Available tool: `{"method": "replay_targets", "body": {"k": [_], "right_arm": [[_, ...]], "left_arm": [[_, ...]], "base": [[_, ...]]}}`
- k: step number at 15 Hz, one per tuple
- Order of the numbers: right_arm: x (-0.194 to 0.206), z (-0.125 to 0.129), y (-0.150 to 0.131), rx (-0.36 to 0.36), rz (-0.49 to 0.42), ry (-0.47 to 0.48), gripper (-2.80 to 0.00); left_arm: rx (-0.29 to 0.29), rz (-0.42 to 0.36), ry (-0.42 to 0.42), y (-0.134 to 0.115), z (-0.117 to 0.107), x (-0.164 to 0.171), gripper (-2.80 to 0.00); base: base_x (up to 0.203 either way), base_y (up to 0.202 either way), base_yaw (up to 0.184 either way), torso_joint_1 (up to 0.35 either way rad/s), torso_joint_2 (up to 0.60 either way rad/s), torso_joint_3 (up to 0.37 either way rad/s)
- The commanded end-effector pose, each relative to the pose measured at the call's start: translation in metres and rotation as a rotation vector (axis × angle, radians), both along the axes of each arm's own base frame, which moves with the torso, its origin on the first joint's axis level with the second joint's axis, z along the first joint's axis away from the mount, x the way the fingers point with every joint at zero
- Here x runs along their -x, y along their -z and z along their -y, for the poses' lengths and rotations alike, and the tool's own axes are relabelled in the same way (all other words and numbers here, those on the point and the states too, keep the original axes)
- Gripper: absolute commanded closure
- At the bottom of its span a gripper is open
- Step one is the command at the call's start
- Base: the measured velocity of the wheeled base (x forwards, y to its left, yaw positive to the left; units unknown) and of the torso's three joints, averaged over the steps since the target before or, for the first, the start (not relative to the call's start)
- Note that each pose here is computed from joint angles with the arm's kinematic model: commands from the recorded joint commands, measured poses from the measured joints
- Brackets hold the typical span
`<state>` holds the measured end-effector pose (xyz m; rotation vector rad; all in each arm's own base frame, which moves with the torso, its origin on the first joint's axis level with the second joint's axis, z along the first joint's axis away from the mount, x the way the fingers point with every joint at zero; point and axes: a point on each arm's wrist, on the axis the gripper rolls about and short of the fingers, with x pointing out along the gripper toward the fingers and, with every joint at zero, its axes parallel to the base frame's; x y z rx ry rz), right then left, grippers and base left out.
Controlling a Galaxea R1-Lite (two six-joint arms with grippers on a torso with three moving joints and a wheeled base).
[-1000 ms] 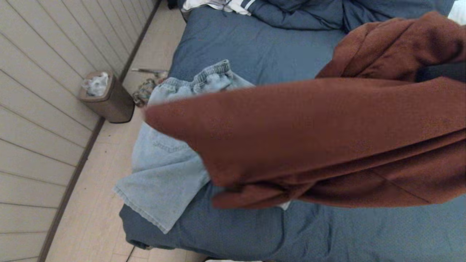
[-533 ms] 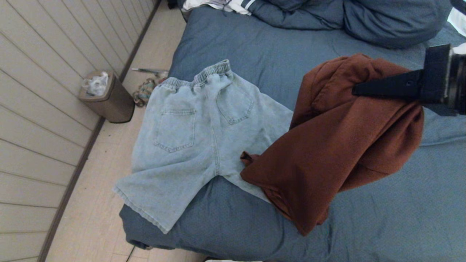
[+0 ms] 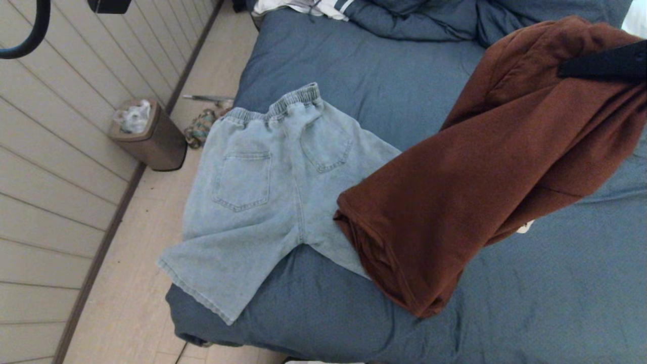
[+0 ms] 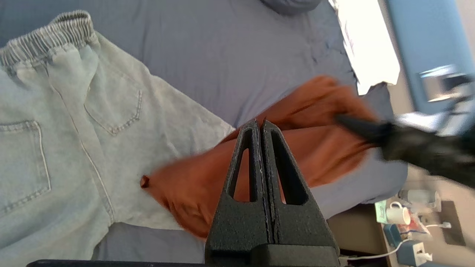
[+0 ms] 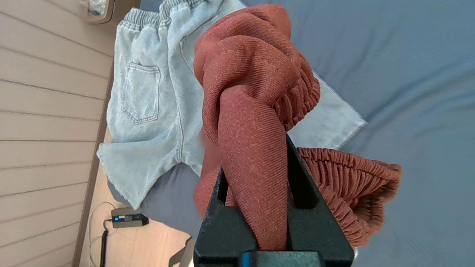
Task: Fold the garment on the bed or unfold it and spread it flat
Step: Unford the brown shorts
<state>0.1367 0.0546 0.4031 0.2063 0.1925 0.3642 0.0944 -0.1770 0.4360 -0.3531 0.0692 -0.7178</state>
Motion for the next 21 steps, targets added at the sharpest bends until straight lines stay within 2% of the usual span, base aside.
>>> {"method": "replay_targets", "body": {"k": [1, 4, 7, 11, 14, 17, 19, 21], "right_arm": [[0.033, 0.013, -0.022, -0.011, 0.029, 0.002, 0.0], [0.063, 0.026, -0.04, -0.021, 0.055, 0.006, 0.0], [0.096, 0.038, -0.043, -0.026, 0.091, 0.002, 0.0], [0.156, 0.063, -0.046, -0.067, 0.24, -0.052, 0.0], [0.188, 0.077, -0.042, -0.08, 0.316, -0.023, 0.0], [0.184, 0.071, -0.043, -0.051, 0.308, 0.052, 0.0], [0.16, 0.062, -0.045, -0.025, 0.256, 0.07, 0.0], [0.125, 0.051, -0.044, 0.033, 0.183, 0.096, 0.0]], "left_arm": [[0.004, -0.013, -0.002, 0.001, 0.001, 0.0, 0.0], [0.006, -0.017, -0.002, 0.003, -0.006, 0.003, 0.0], [0.009, -0.016, -0.003, 0.003, -0.012, 0.006, 0.0], [0.009, -0.024, -0.001, 0.006, -0.017, 0.008, 0.0], [0.011, -0.034, -0.001, 0.008, -0.016, 0.008, 0.0], [0.0, -0.05, 0.001, 0.013, -0.014, 0.007, 0.0], [-0.008, -0.06, 0.002, 0.017, -0.014, 0.007, 0.0], [-0.013, -0.064, 0.007, 0.022, -0.013, 0.006, 0.0]], "base": [[0.0, 0.0, 0.0, 0.0, 0.0, 0.0], [0.0, 0.0, 0.0, 0.0, 0.0, 0.0], [0.0, 0.0, 0.0, 0.0, 0.0, 0.0], [0.0, 0.0, 0.0, 0.0, 0.0, 0.0], [0.0, 0.0, 0.0, 0.0, 0.0, 0.0], [0.0, 0.0, 0.0, 0.0, 0.0, 0.0], [0.0, 0.0, 0.0, 0.0, 0.0, 0.0], [0.0, 0.0, 0.0, 0.0, 0.0, 0.0]]}}
